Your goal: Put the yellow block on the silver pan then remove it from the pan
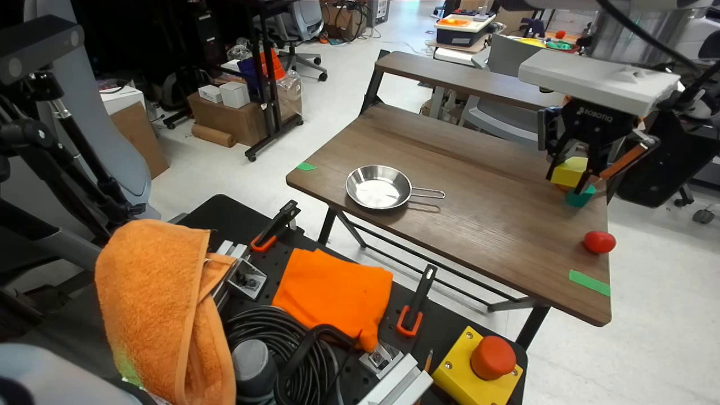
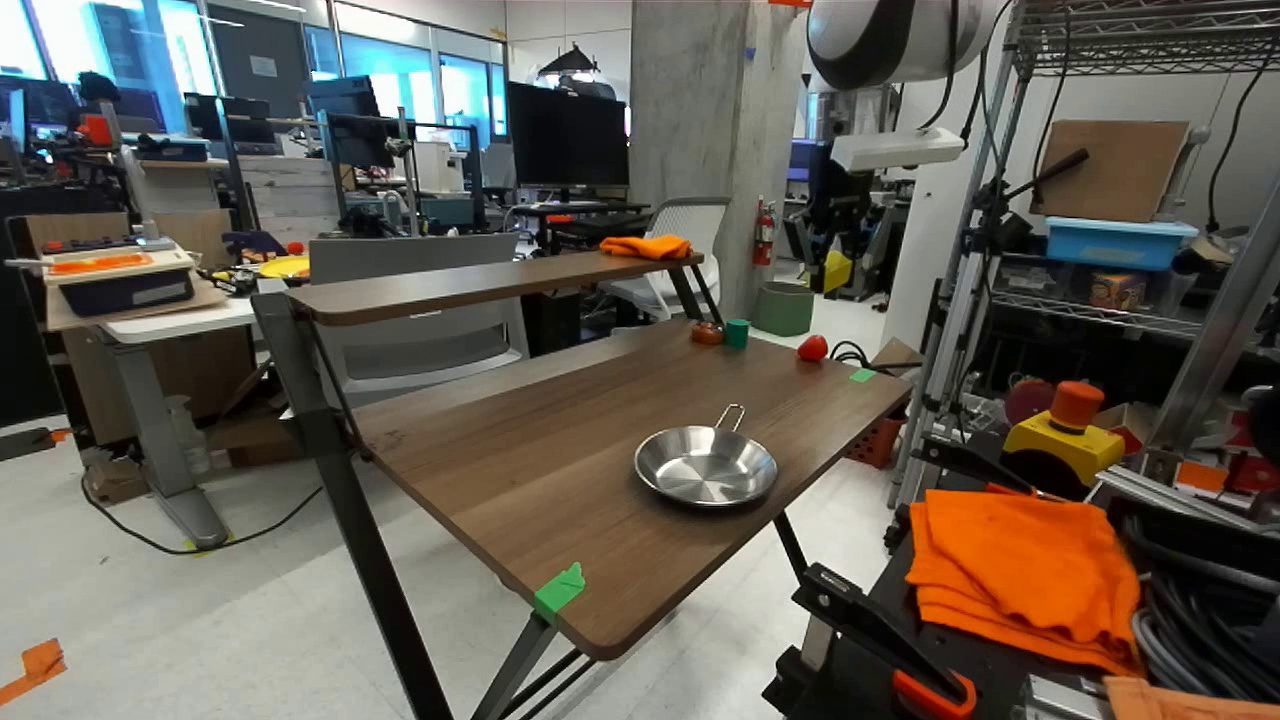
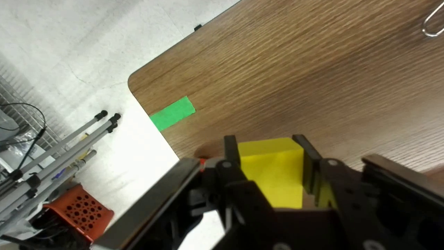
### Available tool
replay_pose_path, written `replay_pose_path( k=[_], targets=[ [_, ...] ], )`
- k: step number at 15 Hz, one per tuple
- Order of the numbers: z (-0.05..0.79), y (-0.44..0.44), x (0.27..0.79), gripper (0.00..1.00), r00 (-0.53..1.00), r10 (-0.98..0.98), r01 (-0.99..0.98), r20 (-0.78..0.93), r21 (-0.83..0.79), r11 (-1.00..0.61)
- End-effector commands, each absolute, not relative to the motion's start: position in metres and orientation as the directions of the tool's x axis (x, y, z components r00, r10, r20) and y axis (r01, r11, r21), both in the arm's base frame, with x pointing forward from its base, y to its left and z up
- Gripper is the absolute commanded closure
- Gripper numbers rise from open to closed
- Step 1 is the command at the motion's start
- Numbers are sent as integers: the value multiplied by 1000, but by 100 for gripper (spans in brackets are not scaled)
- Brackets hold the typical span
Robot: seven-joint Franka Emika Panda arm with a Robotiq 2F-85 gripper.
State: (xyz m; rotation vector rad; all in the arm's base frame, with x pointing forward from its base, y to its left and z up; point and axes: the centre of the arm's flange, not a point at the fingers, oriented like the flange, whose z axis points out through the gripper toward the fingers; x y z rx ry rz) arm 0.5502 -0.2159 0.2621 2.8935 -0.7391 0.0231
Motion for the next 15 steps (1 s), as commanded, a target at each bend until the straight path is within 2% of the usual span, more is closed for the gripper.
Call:
replay_pose_path(
  k=[1, 5, 15],
  targets=[
    [247, -223, 548, 83, 913, -403, -408, 67, 95, -908],
    [236, -222, 544, 83, 959, -282, -283, 26, 74, -956],
    [200, -239, 539, 83, 946, -307, -299, -105, 85, -950]
  ],
)
